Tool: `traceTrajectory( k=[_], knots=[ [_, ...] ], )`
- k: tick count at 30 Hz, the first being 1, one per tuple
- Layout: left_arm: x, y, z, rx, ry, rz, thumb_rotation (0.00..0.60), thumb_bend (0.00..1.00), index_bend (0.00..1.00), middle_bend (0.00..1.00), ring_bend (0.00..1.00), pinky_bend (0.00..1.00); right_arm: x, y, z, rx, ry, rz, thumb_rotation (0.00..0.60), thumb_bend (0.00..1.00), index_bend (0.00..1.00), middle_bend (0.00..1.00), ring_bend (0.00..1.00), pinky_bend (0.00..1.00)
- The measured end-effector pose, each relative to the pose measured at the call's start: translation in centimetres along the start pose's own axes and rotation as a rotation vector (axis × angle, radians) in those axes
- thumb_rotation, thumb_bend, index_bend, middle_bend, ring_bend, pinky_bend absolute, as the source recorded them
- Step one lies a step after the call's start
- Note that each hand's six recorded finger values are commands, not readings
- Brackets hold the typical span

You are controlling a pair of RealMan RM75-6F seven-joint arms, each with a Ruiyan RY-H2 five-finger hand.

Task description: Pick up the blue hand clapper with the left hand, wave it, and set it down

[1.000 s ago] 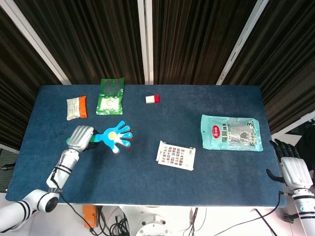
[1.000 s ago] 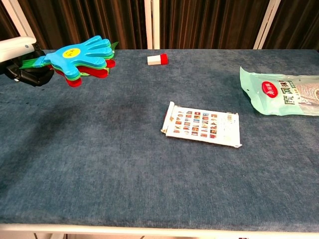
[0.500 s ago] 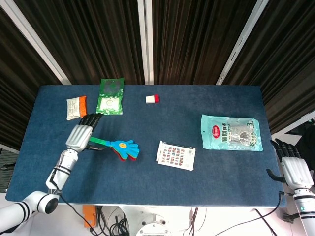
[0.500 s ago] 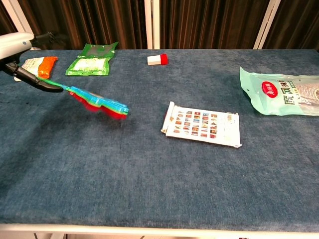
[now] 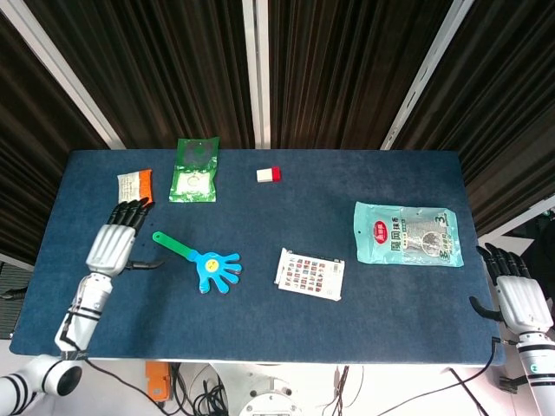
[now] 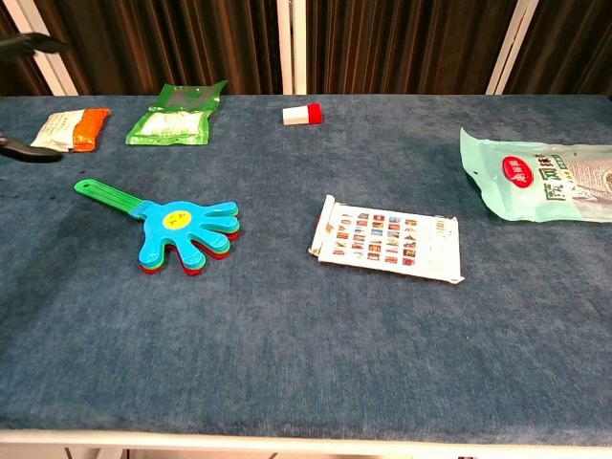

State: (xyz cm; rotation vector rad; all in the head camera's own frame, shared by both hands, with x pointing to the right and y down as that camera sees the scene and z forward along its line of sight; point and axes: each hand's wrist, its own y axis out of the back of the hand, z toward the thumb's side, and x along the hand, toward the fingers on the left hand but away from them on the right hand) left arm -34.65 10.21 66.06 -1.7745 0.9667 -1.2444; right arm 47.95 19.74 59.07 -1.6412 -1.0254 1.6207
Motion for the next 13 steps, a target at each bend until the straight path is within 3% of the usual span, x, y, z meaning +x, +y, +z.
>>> traceTrajectory(
  k=[5, 9, 13],
  knots=[
    [-5.2, 1.2, -3.2, 0.102, 0.053, 0.072, 0.441, 0.13, 0.00, 0.00, 0.00, 0.00, 0.0, 0.0, 0.2, -0.015, 0.007, -0.010, 0.600, 0.20, 0.00, 0.00, 0.00, 0.00],
    [-10.4, 1.1, -5.8, 0.178, 0.104, 0.039, 0.263, 0.13, 0.00, 0.00, 0.00, 0.00, -0.2, -0.2, 0.8, -0.016, 0.021, -0.009, 0.600, 0.20, 0.00, 0.00, 0.00, 0.00],
    [-13.9, 1.3, -7.6, 0.191, 0.154, -0.016, 0.240, 0.13, 0.00, 0.00, 0.00, 0.00, -0.3, -0.6, 1.5, -0.006, 0.044, -0.001, 0.600, 0.20, 0.00, 0.00, 0.00, 0.00]
  ],
)
